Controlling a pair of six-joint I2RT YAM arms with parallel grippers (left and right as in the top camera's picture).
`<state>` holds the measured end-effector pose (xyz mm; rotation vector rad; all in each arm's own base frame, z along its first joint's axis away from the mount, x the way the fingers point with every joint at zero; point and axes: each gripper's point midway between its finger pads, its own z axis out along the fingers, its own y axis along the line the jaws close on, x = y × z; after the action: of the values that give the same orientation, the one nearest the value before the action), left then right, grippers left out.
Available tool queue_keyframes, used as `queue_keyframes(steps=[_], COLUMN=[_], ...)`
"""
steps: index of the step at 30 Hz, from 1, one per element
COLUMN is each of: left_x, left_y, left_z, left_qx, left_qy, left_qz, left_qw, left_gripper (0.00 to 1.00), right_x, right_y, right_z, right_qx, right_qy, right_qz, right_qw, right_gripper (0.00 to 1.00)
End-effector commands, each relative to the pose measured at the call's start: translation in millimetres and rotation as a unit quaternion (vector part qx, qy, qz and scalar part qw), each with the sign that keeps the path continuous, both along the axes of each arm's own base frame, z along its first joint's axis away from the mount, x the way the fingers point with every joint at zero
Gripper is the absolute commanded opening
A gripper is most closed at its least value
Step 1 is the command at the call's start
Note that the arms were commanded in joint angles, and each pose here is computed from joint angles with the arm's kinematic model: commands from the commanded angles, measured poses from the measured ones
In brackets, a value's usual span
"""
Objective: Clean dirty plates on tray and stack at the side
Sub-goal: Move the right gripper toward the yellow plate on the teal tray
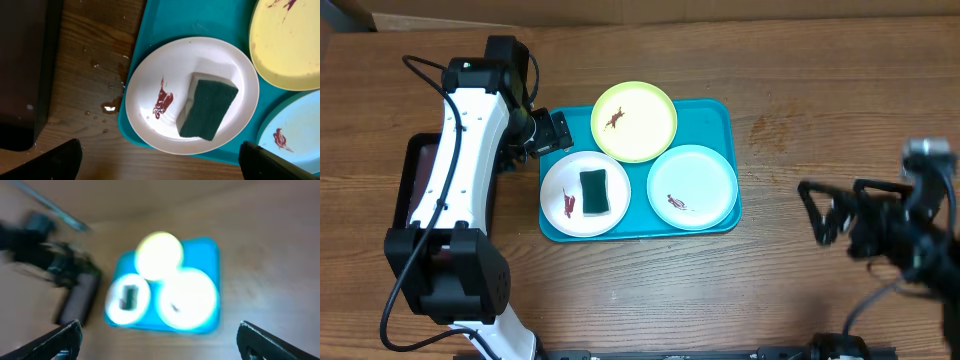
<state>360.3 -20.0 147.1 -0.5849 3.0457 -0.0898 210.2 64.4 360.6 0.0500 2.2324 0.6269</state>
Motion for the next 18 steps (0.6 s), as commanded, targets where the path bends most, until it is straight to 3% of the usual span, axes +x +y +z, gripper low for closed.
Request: queue_keyframes(steps=[1,6,10,11,13,14,18], left_x=[-2,-2,1,1,0,-1,-1], left_y=[1,1,0,0,0,0,0], left_z=[-4,-4,-4,-4,-4,-4,-4], left_qx=[0.002,0.002,0.002,0.002,0.001,0.002,0.002], left_qy=[0.010,0.009,0.004,0.004,0.006,0.007,0.008], left_qz=[0.005,0.005,0.005,0.005,0.004,0.004,-0.003], left_qw=[1.000,1.000,1.000,1.000,1.000,1.000,1.000], left_gripper=[1.00,1.00,1.00,1.00,1.00,1.00,1.00], right_x=[16,17,54,64,82,88,112], right_y=[-10,59,58,54,54,58,94], right_z=[7,47,40,30,6,-7,-51], right_qx=[-0.030,0.150,0.165,0.157,0.130,0.113,0.051], right_qy=[0.018,0.001,0.011,0.027,0.065,0.083,0.135], right_qz=[-0.007,0.193,0.186,0.168,0.142,0.140,0.137], right_qw=[0.999,0.970,0.968,0.973,0.979,0.980,0.980], right_gripper=[1.00,1.00,0.98,0.89,0.56,0.48,0.48])
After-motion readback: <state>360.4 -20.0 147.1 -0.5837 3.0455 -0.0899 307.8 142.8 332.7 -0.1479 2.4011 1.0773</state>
